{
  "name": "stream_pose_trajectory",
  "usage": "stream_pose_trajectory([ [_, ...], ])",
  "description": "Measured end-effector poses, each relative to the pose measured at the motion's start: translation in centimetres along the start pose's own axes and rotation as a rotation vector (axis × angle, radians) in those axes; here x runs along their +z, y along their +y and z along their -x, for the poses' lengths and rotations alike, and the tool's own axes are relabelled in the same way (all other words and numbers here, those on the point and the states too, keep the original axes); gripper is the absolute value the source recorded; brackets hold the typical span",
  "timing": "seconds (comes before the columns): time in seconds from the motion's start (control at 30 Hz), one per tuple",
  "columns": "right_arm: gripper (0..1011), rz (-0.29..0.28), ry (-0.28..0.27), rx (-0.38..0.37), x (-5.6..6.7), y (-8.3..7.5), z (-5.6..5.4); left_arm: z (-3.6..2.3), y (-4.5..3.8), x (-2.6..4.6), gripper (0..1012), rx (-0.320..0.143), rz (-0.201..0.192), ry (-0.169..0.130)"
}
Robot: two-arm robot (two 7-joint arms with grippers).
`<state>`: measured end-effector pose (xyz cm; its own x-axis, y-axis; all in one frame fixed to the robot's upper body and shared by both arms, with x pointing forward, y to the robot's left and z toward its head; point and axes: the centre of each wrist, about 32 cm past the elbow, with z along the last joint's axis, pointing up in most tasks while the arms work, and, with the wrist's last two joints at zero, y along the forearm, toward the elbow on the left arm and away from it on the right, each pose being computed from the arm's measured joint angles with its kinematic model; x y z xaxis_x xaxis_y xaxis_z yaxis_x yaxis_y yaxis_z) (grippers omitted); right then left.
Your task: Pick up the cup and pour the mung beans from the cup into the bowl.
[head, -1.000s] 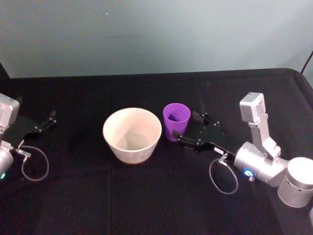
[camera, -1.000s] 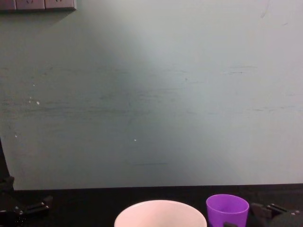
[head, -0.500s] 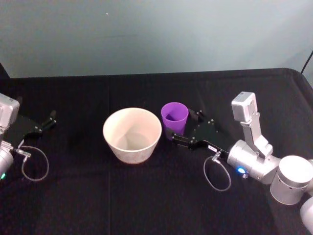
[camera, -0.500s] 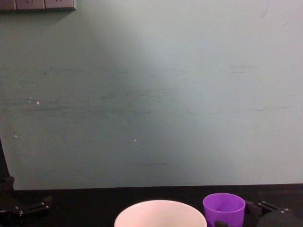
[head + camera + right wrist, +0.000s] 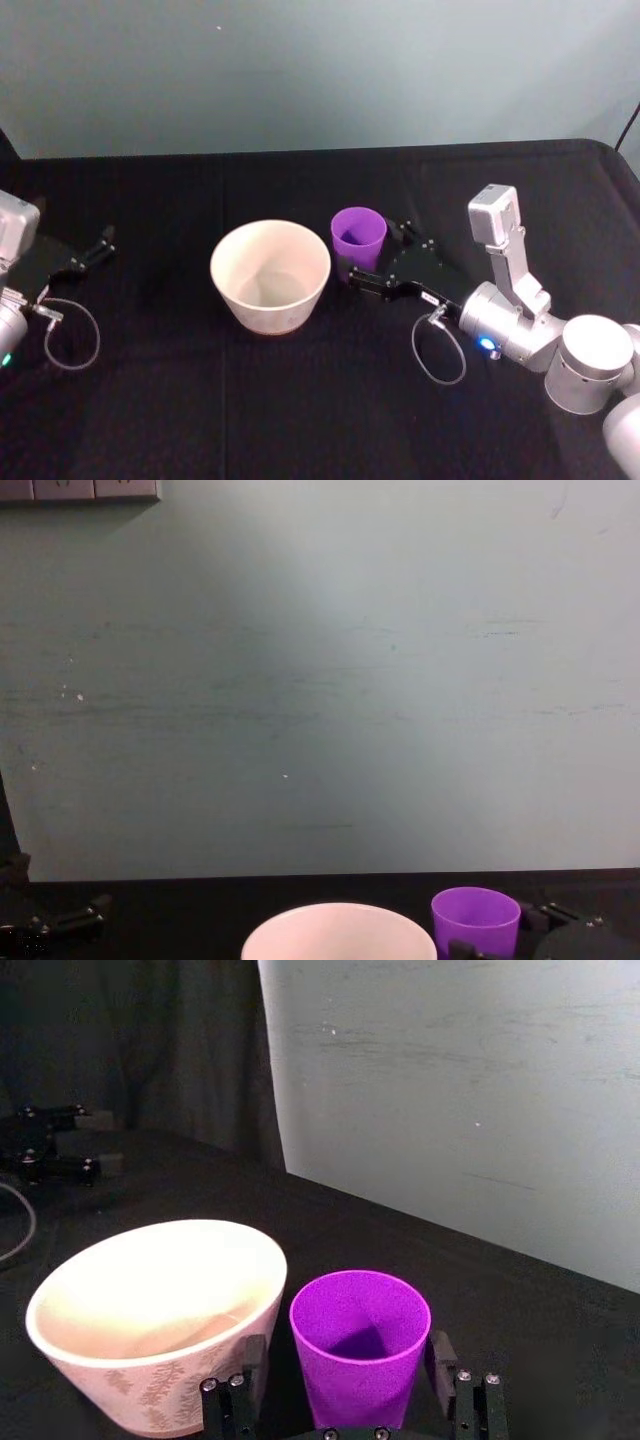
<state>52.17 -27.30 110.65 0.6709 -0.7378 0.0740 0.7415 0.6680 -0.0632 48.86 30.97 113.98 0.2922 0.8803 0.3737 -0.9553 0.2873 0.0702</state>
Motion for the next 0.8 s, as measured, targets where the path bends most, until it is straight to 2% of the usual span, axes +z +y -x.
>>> stream_pose_trajectory([
  [0.33, 1003, 0.001, 0.009, -0.009, 0.1, 0.8, -0.1, 0.0, 0.0, 0.0, 1000, 0.0, 0.0, 0.0],
  [0.8, 1003, 0.004, 0.026, -0.026, -0.2, 1.1, -0.4, 0.0, 0.0, 0.0, 1000, 0.0, 0.0, 0.0],
])
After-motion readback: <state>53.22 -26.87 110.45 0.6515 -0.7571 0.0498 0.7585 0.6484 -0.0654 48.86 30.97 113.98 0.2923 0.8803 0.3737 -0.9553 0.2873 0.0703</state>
